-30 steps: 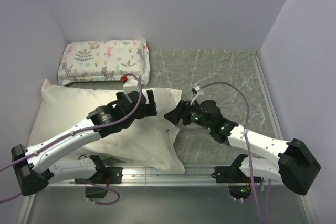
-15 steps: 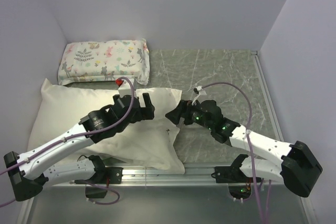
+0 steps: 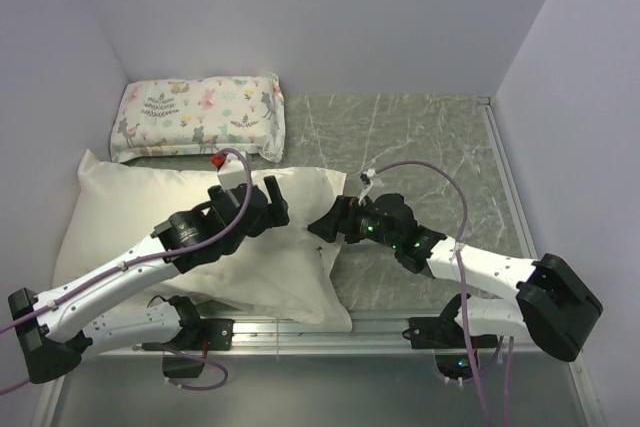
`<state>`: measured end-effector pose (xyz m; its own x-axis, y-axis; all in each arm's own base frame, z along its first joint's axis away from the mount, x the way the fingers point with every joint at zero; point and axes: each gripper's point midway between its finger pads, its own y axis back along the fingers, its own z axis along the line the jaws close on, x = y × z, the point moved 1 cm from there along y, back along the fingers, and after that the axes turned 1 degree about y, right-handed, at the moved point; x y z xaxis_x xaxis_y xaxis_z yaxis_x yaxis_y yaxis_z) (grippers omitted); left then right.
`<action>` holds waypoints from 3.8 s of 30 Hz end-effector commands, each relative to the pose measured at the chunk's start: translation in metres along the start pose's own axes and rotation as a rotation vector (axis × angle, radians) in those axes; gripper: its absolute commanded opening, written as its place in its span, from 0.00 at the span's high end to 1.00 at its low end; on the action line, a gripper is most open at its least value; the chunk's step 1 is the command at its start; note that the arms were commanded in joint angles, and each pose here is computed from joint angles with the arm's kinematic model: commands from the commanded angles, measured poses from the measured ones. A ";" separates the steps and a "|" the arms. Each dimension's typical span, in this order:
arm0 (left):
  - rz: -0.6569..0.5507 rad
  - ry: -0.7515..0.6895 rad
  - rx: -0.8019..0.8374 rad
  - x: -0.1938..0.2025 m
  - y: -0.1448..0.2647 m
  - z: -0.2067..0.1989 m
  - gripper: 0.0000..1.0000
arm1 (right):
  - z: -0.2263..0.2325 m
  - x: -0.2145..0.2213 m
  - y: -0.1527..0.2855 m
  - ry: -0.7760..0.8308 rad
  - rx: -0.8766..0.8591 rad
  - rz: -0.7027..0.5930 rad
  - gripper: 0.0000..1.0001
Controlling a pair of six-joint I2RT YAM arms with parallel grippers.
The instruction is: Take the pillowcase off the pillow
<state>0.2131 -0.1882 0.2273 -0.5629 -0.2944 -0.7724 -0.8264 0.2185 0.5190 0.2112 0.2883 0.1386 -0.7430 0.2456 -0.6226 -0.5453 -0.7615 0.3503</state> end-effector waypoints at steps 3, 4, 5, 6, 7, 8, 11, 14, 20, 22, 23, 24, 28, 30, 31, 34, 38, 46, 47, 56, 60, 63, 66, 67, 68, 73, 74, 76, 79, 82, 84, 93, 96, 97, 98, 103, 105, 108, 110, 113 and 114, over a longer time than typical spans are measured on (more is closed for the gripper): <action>-0.042 0.064 -0.126 0.006 -0.010 0.021 0.03 | 0.054 -0.017 -0.013 0.001 -0.186 -0.009 0.09; -0.048 0.068 -0.125 0.006 -0.012 0.020 0.04 | 0.055 -0.018 -0.015 -0.007 -0.188 -0.005 0.19; -0.050 0.068 -0.130 0.005 -0.013 0.020 0.06 | 0.056 -0.020 -0.015 -0.008 -0.185 -0.013 0.27; -0.052 0.068 -0.127 0.004 -0.014 0.018 0.07 | 0.057 -0.024 -0.015 -0.010 -0.174 -0.018 0.37; -0.054 0.069 -0.119 0.002 -0.014 0.015 0.09 | 0.055 -0.025 -0.014 -0.005 -0.158 -0.022 0.57; -0.058 0.056 -0.106 -0.001 -0.014 0.012 0.12 | 0.059 -0.031 -0.009 0.006 -0.162 -0.043 0.65; -0.064 0.037 -0.016 -0.009 -0.007 -0.003 0.18 | 0.066 -0.047 0.005 0.040 -0.137 -0.087 0.86; -0.050 -0.016 0.115 -0.012 0.003 -0.020 0.20 | 0.082 -0.059 0.019 0.065 -0.158 -0.104 0.93; -0.020 -0.079 0.401 -0.013 0.032 -0.058 0.14 | 0.118 -0.074 0.024 0.068 -0.273 -0.093 0.97; 0.002 -0.097 0.502 -0.008 0.041 -0.071 0.11 | 0.126 -0.079 0.019 0.062 -0.289 -0.087 0.98; 0.002 -0.114 0.544 -0.007 0.045 -0.075 0.08 | 0.130 -0.077 0.017 0.062 -0.310 -0.064 0.99; 0.008 -0.121 0.571 -0.005 0.048 -0.079 0.07 | 0.142 -0.083 0.016 0.065 -0.343 -0.066 1.00; 0.026 -0.147 0.574 0.002 0.046 -0.086 0.06 | 0.153 -0.079 -0.001 0.048 -0.369 -0.012 1.00; 0.025 -0.157 0.527 0.007 0.040 -0.085 0.06 | 0.160 -0.081 -0.002 0.032 -0.389 -0.008 1.00; 0.017 -0.152 0.508 0.006 0.039 -0.085 0.06 | 0.159 -0.080 -0.005 0.023 -0.390 -0.001 1.00; -0.017 -0.129 0.373 0.003 0.028 -0.074 0.06 | 0.166 -0.079 -0.008 0.000 -0.413 0.023 1.00; -0.028 -0.111 0.210 0.014 0.015 -0.065 0.08 | 0.179 -0.079 -0.006 -0.019 -0.461 0.034 1.00; -0.115 0.022 0.040 0.007 0.009 -0.039 0.35 | 0.189 -0.069 -0.001 -0.010 -0.470 0.047 1.00; -0.118 0.033 0.050 0.006 0.011 -0.039 0.49 | 0.180 -0.065 -0.003 -0.013 -0.434 0.052 0.99; -0.085 0.048 0.026 0.015 0.018 -0.018 1.00 | 0.142 -0.082 0.003 0.060 -0.208 -0.071 0.51; -0.074 0.059 0.028 0.018 0.021 -0.011 1.00 | 0.128 -0.092 0.026 0.077 -0.142 -0.160 0.38; -0.061 0.065 0.028 0.020 0.023 -0.008 0.99 | 0.113 -0.083 0.037 0.090 -0.117 -0.169 0.46; -0.047 0.058 0.027 0.023 0.024 -0.008 0.99 | 0.097 -0.060 0.036 0.076 -0.109 -0.115 0.50; -0.045 0.059 0.026 0.023 0.024 -0.007 1.00 | 0.097 -0.051 0.035 0.072 -0.121 -0.089 0.51; -0.045 0.058 0.028 0.023 0.024 -0.008 0.99 | 0.091 -0.040 0.032 0.056 -0.127 -0.074 0.52; -0.028 0.043 0.019 0.025 0.024 -0.009 0.99 | 0.083 -0.009 0.015 0.028 -0.128 0.006 0.50; -0.024 0.041 0.020 0.026 0.024 -0.009 0.99 | 0.083 -0.007 0.012 0.020 -0.132 0.013 0.46; -0.022 0.043 0.024 0.026 0.025 -0.009 1.00 | 0.075 0.000 0.004 0.011 -0.106 0.035 0.36; -0.016 0.040 0.041 0.027 0.026 -0.010 1.00 | 0.065 0.010 -0.003 -0.002 -0.093 0.058 0.13; 0.000 0.020 0.061 0.031 0.024 -0.015 0.99 | 0.071 0.010 -0.011 -0.014 -0.135 0.050 0.00; 0.011 0.013 0.074 0.032 0.023 -0.020 1.00 | 0.070 0.013 -0.021 -0.028 -0.130 0.063 0.00; 0.016 -0.034 0.100 0.027 0.023 -0.035 1.00 | 0.048 -0.029 -0.040 -0.196 -0.134 -0.017 0.82; 0.002 -0.036 0.088 0.025 0.022 -0.030 1.00 | 0.026 -0.063 -0.030 -0.239 -0.105 -0.109 1.00; -0.006 -0.041 0.076 0.025 0.021 -0.028 0.99 | 0.018 -0.070 -0.027 -0.243 -0.070 -0.127 1.00; -0.008 -0.042 0.067 0.025 0.020 -0.025 1.00 | 0.010 -0.090 -0.019 -0.232 -0.036 -0.196 1.00; -0.041 -0.045 -0.002 0.009 0.002 -0.011 1.00 | -0.021 -0.136 0.016 -0.260 0.078 -0.375 1.00; -0.054 -0.048 0.027 -0.002 -0.007 -0.014 0.99 | -0.031 -0.154 0.036 -0.285 0.098 -0.456 1.00; -0.069 -0.015 0.034 -0.028 -0.029 -0.012 1.00 | -0.043 -0.157 0.056 -0.309 0.132 -0.527 1.00; -0.099 0.007 0.033 -0.049 -0.037 -0.016 1.00 | -0.048 -0.153 0.067 -0.310 0.142 -0.567 1.00; -0.106 -0.027 0.022 -0.063 -0.048 -0.026 0.99 | -0.047 -0.135 0.064 -0.295 0.122 -0.524 1.00; -0.094 -0.051 0.013 -0.062 -0.053 -0.026 0.99 | -0.048 -0.129 0.061 -0.296 0.120 -0.505 1.00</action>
<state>0.2571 -0.2721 0.2545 -0.5952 -0.3665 -0.7152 -0.7819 0.4693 0.4102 0.2528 0.2338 0.2162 -0.6724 0.5780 -0.4624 -0.7003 -0.6990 0.1446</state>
